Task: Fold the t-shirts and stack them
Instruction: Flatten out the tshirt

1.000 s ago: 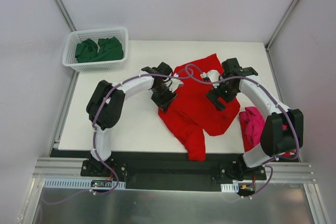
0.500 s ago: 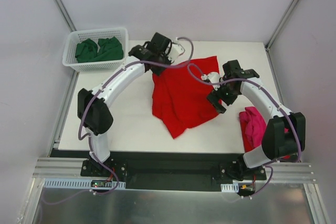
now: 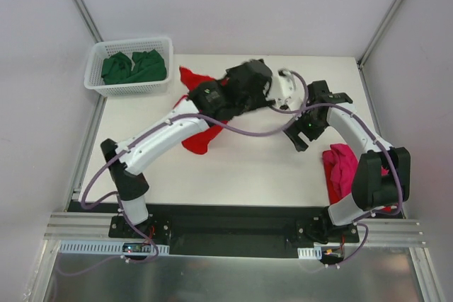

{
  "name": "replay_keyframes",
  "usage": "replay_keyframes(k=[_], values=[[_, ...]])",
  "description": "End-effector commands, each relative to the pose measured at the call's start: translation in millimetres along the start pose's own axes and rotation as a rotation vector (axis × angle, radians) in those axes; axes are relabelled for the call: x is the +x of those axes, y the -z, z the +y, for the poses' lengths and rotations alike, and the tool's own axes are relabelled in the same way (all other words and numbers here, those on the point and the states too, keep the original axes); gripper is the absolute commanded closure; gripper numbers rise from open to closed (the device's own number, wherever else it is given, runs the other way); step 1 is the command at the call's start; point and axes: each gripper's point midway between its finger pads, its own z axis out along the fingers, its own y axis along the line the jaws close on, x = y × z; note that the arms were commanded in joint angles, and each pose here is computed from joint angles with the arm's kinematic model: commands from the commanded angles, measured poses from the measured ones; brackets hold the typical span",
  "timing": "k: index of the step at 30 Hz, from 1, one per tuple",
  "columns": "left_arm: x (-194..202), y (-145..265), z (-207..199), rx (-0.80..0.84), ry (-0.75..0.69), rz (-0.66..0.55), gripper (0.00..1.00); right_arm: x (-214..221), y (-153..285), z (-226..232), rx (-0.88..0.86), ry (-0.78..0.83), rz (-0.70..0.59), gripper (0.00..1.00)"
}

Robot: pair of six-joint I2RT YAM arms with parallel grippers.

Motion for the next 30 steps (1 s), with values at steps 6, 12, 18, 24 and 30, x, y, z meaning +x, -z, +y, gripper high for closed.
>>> replay_keyframes(k=[6,12,18,24,30], values=[[28,-25,-39,0.036,-0.039,0.129,0.01,0,1,-12,0.035,-0.03,0.01,0.0],[87,-3,116,-0.281,0.168,0.209,0.01,-10,3,-7,0.004,-0.05,-0.041,0.0],[205,-42,84,-0.164,0.309,0.436,0.01,-52,30,6,-0.033,-0.054,-0.218,0.0],[272,-74,-45,0.15,0.418,0.598,0.01,-91,47,50,-0.027,0.138,-0.301,0.0],[305,-69,-100,0.274,0.562,0.691,0.01,-126,21,67,-0.001,0.192,-0.268,0.01]])
